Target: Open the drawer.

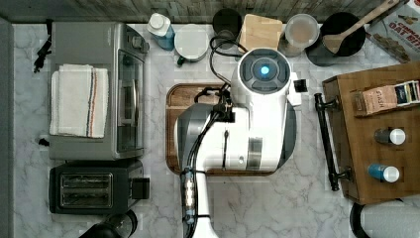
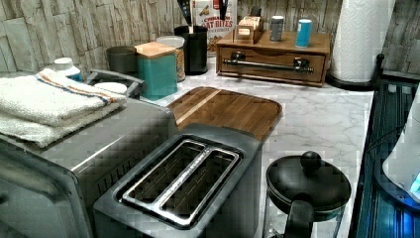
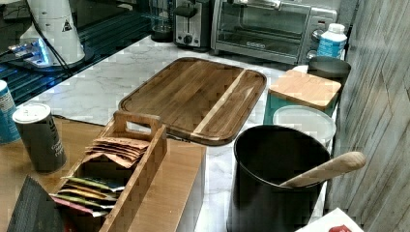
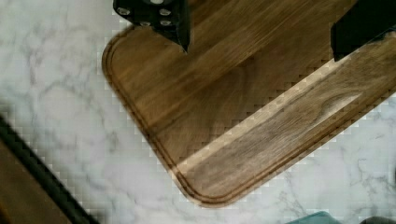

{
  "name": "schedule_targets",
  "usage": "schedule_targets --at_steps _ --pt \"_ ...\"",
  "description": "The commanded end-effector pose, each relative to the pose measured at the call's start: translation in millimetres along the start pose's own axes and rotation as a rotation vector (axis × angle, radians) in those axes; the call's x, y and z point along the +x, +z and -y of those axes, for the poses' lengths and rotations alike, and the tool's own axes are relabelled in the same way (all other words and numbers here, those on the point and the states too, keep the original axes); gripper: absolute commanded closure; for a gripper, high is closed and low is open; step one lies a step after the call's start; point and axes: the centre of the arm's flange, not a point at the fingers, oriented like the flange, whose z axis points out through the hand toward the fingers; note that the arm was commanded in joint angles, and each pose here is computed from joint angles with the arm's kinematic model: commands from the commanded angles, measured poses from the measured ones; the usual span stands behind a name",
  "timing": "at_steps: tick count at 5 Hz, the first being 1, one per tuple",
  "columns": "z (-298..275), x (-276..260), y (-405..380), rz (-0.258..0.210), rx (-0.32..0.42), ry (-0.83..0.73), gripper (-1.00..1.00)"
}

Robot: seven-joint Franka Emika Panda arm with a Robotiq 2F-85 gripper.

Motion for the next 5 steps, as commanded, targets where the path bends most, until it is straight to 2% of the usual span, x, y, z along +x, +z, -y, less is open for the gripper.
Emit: schedule_targets --at_steps 1,2,3,5 --pt "-69 -30 17 -0.029 -0.005 -0.400 -1.00" --pt "-104 -20 32 -0.040 0.018 -0.484 -1.00" --pt "-128 -15 49 -0.070 0.024 -0.555 -1.00" --pt "-173 -12 87 -0.201 -0.025 -0.708 -1.00"
